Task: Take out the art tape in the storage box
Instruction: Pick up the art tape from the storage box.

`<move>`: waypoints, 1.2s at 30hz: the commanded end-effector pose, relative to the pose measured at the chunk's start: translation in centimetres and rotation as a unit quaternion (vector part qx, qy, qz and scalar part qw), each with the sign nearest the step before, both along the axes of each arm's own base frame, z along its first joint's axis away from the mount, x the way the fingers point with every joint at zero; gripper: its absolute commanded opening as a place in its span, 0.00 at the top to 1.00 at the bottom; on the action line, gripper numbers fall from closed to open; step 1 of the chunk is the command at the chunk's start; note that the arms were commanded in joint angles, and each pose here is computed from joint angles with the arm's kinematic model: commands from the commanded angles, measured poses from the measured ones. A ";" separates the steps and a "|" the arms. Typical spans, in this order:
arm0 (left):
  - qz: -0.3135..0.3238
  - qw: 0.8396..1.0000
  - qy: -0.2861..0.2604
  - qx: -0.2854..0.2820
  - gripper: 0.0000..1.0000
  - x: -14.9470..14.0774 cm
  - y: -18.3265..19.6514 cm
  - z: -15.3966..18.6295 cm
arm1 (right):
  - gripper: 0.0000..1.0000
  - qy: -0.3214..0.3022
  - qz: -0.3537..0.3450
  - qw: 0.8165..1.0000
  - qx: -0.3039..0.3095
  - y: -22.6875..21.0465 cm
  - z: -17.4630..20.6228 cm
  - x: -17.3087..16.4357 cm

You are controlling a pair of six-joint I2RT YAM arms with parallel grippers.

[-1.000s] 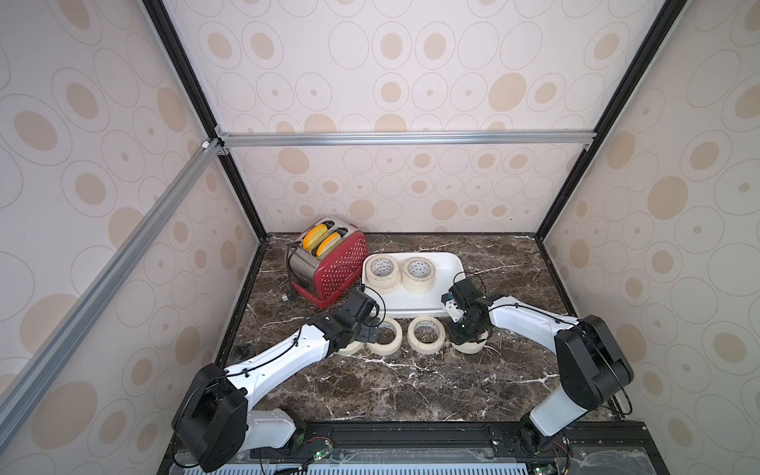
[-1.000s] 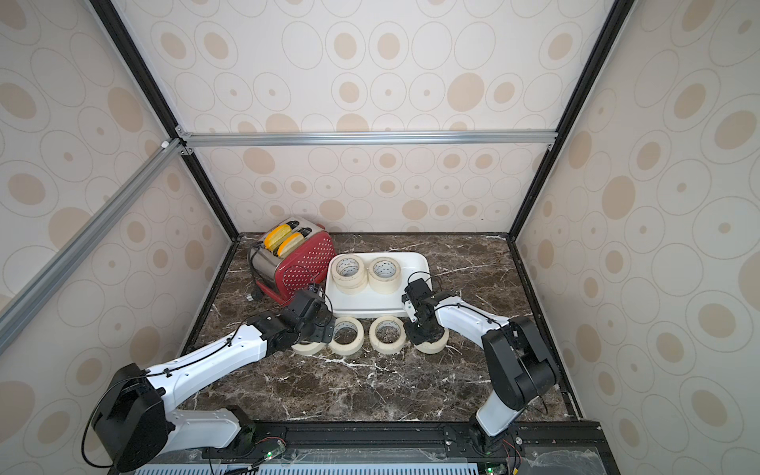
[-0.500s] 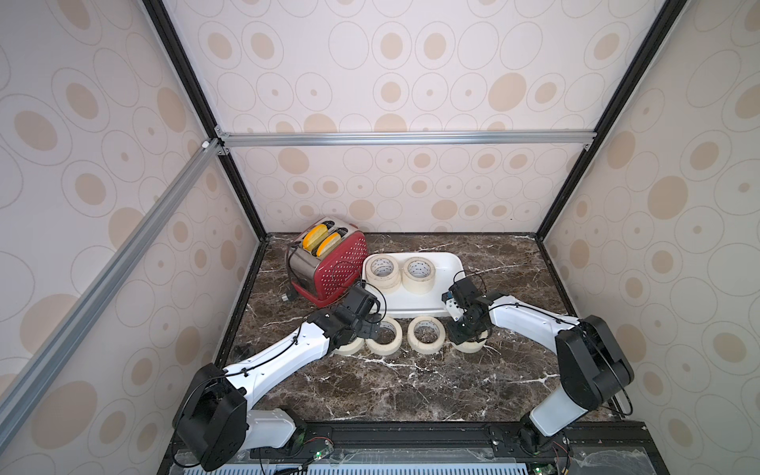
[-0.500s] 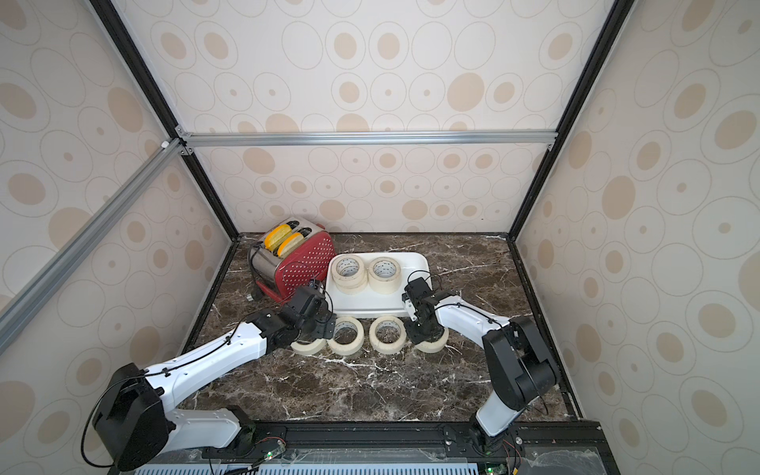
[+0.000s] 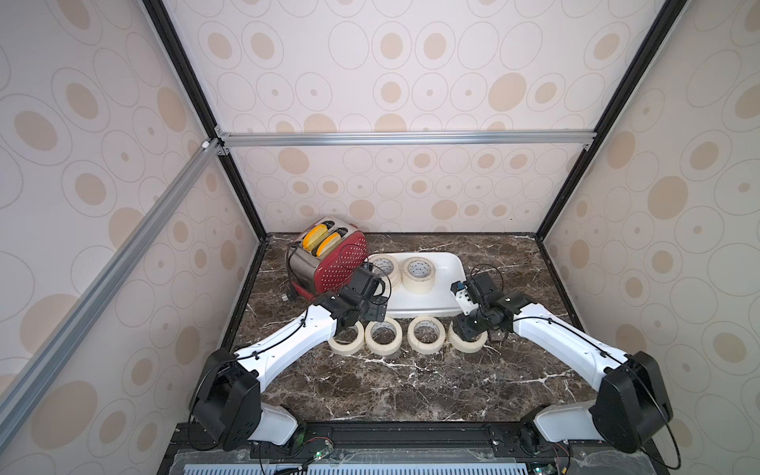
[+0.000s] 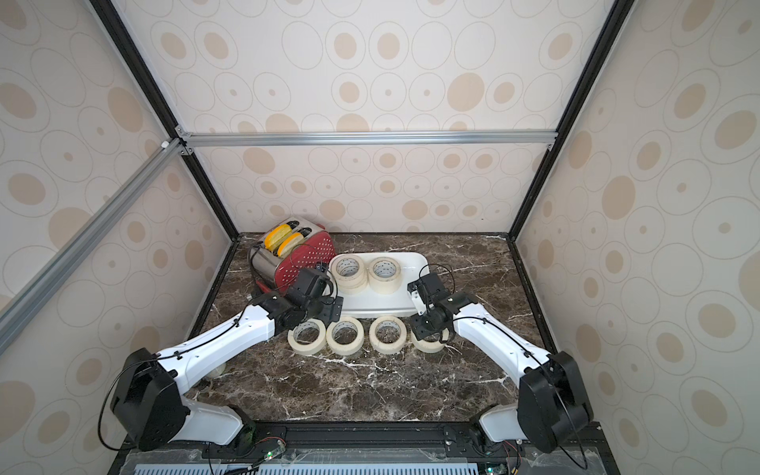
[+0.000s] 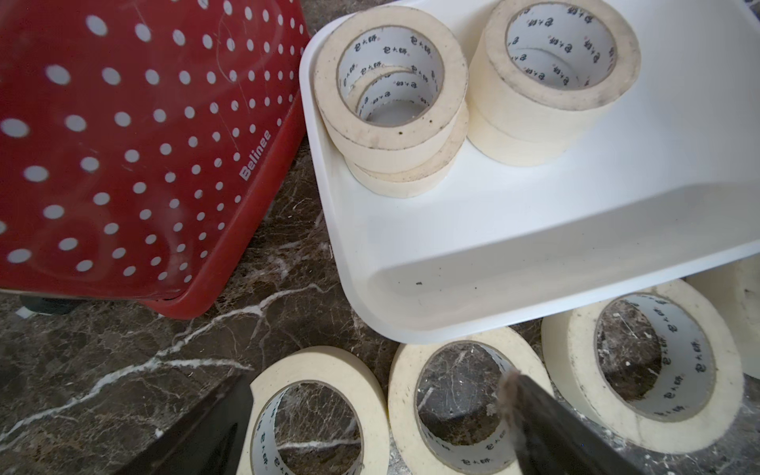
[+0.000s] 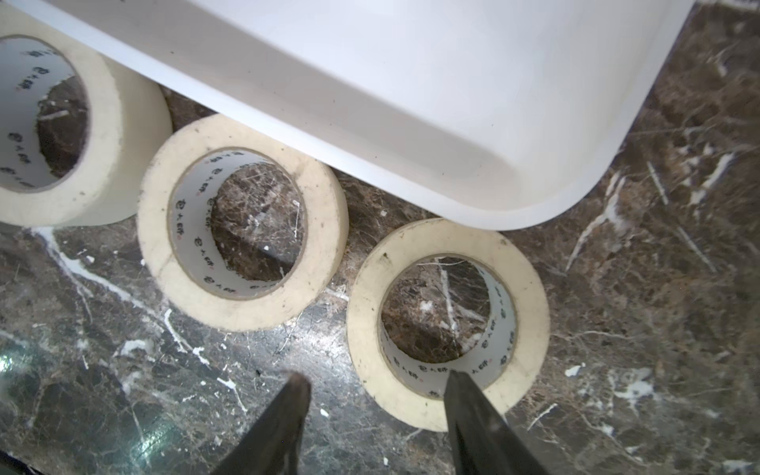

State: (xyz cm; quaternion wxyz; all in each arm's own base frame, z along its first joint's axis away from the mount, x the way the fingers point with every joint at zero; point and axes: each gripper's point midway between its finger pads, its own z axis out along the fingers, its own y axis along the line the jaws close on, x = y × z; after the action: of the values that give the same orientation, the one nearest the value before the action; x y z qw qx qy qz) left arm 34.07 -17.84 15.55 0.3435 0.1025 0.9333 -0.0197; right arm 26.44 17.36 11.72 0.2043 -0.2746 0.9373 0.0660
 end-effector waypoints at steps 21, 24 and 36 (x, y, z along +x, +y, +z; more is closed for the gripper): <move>-0.044 0.998 0.003 0.051 0.09 11.2 -5.3 0.2 | 0.00 -0.067 0.019 0.979 0.189 2.3 4.2 -2.8; -0.051 0.997 0.010 0.064 0.11 11.9 -5.7 -0.7 | 0.00 -0.074 0.027 0.972 0.222 3.1 5.1 -2.9; -0.089 0.991 0.053 0.084 0.31 14.1 -7.8 -4.6 | 0.00 -0.090 -0.005 0.975 0.205 1.8 5.4 -2.2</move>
State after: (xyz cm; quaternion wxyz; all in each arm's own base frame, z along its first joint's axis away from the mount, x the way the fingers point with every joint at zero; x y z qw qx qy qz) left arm 48.21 -25.69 10.93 0.2969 0.1956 0.9345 0.0184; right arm 24.17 19.70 17.47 0.3413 -0.2372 0.8771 0.2406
